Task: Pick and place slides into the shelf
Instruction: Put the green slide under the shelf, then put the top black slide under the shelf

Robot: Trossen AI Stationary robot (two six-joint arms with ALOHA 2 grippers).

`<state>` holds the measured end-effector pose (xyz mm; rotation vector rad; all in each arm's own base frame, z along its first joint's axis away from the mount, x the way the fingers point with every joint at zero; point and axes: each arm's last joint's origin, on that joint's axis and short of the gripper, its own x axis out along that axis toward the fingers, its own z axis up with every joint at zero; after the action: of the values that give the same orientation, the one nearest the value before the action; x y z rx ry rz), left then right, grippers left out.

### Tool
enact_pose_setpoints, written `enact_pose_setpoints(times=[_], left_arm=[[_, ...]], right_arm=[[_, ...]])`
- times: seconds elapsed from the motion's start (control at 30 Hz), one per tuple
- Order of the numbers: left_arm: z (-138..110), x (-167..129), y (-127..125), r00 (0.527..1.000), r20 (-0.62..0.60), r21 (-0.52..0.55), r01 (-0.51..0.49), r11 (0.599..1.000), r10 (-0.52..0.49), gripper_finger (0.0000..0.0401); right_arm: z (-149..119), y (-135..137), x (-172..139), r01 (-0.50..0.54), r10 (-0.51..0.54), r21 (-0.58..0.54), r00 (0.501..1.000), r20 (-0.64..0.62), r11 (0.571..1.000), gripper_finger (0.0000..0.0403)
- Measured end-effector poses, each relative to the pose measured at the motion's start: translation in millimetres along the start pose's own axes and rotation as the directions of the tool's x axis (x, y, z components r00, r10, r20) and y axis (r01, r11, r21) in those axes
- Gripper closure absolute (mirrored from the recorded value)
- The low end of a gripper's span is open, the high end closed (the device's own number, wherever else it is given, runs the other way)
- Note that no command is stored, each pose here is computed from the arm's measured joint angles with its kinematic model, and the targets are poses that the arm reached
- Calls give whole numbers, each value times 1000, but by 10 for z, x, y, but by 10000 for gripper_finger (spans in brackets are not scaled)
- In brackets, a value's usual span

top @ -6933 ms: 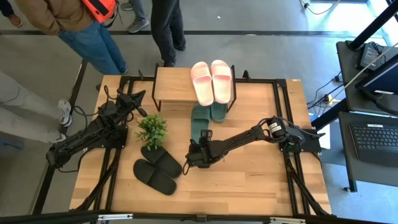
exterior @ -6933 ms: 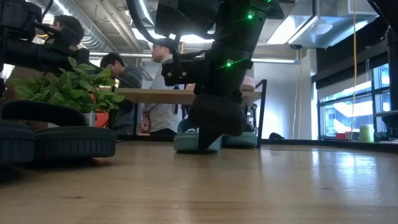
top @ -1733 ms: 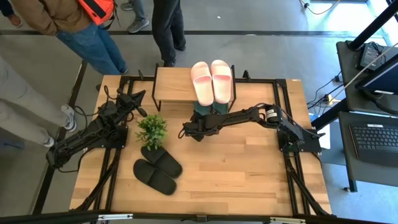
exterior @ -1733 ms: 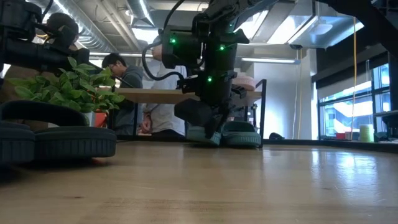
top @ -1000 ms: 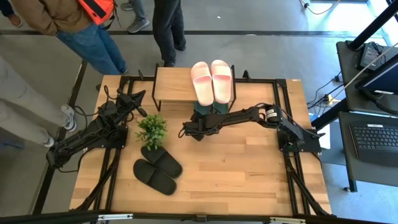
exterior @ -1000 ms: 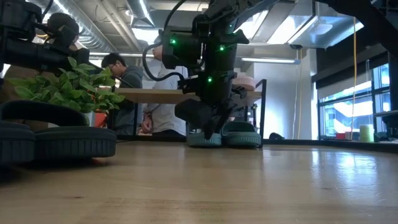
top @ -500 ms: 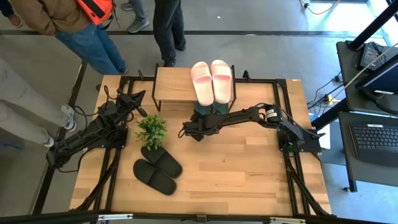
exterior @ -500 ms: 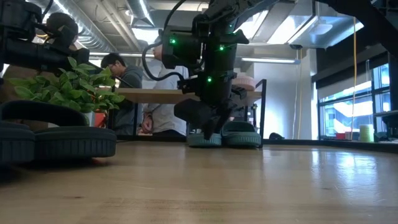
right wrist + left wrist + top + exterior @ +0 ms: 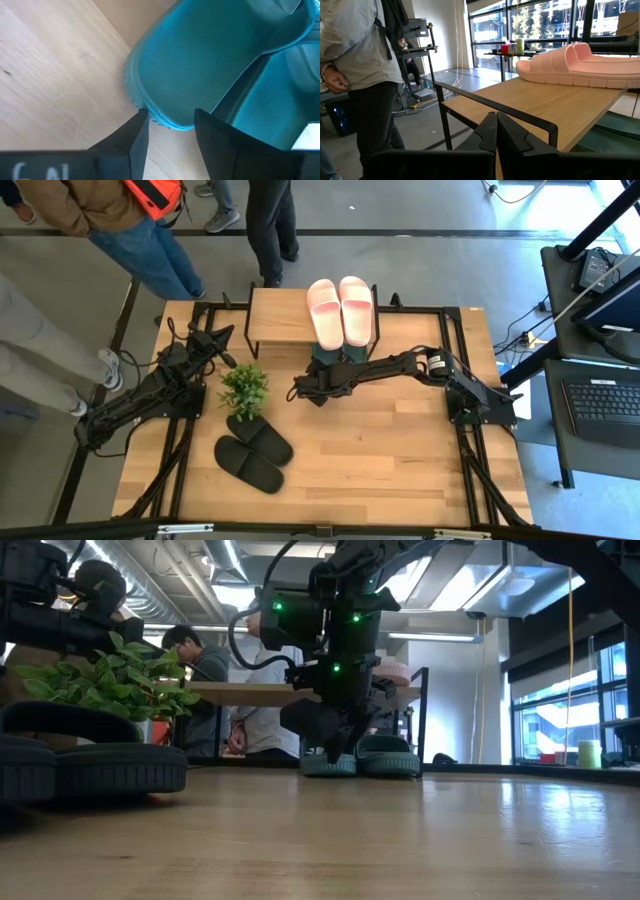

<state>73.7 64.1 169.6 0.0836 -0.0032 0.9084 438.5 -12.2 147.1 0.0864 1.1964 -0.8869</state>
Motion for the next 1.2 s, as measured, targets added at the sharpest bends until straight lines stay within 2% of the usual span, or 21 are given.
enact_pose_setpoints(times=[0.4, 0.8, 0.93, 1.2], left_arm=[[0, 0, 0, 1000, 0, 0, 0, 1000, 0, 401], [0, 0, 0, 1000, 0, 0, 1, 1000, -1, 401], [0, 0, 0, 1000, 0, 0, 0, 1000, 0, 401], [0, 0, 0, 1000, 0, 0, 0, 1000, 0, 401]], right_arm=[[42, 47, -123, -19, 19, -27, 999, 25, 999, 238], [145, 32, -325, -35, 35, -16, 999, 37, 999, 126], [118, 82, -428, -68, 68, -18, 997, 20, 998, 114], [-29, 315, -686, -176, 178, -72, 984, 12, 982, 117]])
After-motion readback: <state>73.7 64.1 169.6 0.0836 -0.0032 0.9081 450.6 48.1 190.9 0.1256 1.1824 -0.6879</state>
